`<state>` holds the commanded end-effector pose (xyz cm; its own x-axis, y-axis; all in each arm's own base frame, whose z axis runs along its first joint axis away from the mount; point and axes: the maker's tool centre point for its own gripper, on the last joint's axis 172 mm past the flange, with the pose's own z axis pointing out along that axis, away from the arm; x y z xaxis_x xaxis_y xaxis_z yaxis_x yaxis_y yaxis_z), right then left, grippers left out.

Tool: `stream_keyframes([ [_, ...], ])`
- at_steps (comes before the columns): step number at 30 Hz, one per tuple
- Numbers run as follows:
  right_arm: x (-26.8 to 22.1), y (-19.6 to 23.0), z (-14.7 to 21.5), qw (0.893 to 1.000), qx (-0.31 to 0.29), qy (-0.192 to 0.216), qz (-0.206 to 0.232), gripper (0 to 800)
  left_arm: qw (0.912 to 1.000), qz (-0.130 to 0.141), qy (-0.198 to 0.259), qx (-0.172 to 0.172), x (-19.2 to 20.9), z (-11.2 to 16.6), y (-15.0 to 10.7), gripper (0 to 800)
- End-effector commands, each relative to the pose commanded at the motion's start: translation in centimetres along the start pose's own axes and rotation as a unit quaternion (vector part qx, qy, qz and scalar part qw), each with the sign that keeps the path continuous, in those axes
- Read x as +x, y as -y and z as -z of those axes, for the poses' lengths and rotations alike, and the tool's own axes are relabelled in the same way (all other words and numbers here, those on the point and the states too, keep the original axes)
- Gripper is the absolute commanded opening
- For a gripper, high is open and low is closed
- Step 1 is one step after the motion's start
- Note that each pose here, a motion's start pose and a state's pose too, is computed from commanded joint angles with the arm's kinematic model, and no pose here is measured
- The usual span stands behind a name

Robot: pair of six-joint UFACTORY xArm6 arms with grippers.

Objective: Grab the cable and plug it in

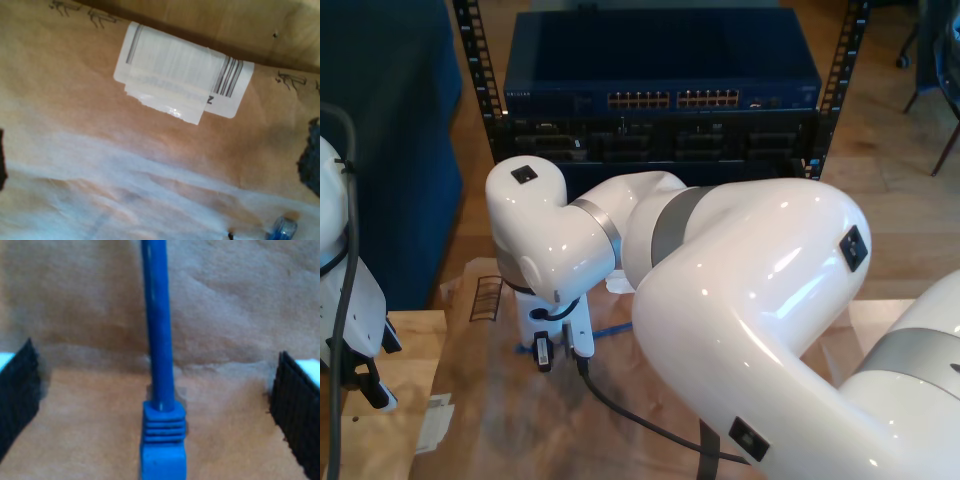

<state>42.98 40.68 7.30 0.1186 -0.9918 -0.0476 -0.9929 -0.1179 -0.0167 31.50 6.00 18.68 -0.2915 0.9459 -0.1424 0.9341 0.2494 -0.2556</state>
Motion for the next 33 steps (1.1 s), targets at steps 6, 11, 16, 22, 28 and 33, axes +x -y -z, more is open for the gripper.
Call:
stream_keyframes([
  [6,-0.1,0.1,0.1,1.0,0.001,0.001,-0.001,446,1.0,0.0,0.0,0.0,0.0,0.0,0.0,800],
  [11,-0.2,-0.1,0.2,1.0,0.002,0.0,-0.009,227,1.0,0.0,0.0,0.001,0.0,0.2,0.2,800],
  [16,-0.3,0.0,0.6,1.0,0.005,0.001,-0.008,3,1.0,-0.001,0.0,0.001,-0.1,0.2,0.2,800],
  [22,1.1,0.1,5.9,1.0,0.018,0.012,-0.017,3,1.0,-0.006,0.001,-0.007,-0.6,0.8,0.1,800],
  [28,10.7,-0.8,14.3,0.995,0.027,0.016,-0.092,3,0.9913,-0.04,0.12,-0.036,-11.1,4.5,-0.7,800],
  [33,15.7,-3.2,20.7,0.989,0.069,0.038,-0.128,3,0.9797,-0.108,0.163,-0.041,-19.9,6.7,0.2,800],
])
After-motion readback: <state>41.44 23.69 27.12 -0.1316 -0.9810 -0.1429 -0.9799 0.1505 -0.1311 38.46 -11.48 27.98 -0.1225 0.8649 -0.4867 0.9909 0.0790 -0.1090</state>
